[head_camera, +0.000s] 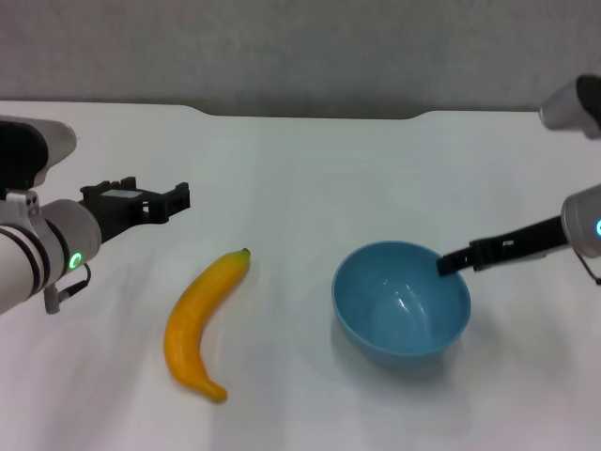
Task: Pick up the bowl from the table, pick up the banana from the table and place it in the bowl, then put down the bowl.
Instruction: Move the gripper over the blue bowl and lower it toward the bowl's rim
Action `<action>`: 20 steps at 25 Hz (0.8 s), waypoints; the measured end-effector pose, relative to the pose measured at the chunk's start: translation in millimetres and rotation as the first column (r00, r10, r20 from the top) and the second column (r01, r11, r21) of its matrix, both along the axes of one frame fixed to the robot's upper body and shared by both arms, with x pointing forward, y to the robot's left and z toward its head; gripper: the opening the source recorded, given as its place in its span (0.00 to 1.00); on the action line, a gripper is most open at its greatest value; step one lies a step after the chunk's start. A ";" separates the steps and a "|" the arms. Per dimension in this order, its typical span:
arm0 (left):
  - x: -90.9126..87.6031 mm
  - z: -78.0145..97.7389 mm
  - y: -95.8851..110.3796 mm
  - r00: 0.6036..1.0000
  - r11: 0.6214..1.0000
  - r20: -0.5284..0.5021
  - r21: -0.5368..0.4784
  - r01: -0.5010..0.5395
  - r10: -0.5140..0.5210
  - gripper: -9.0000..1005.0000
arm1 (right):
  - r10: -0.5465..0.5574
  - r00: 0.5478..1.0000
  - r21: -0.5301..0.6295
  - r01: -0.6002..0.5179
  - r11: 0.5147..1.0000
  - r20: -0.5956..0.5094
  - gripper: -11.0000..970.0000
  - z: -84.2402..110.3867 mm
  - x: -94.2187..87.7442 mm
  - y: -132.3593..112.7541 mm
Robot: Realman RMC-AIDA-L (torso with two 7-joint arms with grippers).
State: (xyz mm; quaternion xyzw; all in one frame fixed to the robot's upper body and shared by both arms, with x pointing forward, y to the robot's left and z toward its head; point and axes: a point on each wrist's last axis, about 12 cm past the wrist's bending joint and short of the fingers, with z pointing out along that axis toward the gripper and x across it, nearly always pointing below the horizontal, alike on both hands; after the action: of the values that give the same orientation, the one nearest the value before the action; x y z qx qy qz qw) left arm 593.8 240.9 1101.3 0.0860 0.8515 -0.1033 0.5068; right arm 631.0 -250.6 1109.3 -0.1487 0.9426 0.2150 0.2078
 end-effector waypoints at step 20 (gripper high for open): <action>2.0 1.1 -3.9 1.000 1.000 0.005 -0.007 0.005 -0.005 0.79 | -0.045 0.998 -0.016 0.045 0.999 -0.033 0.61 -29.1 -6.0 0.3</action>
State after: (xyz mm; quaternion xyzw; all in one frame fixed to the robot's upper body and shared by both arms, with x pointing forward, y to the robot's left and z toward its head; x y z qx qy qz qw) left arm 595.9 237.0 1102.4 0.0867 0.8498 -0.1075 0.5088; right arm 625.0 -250.3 1080.2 -0.1254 0.9506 0.2056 0.1957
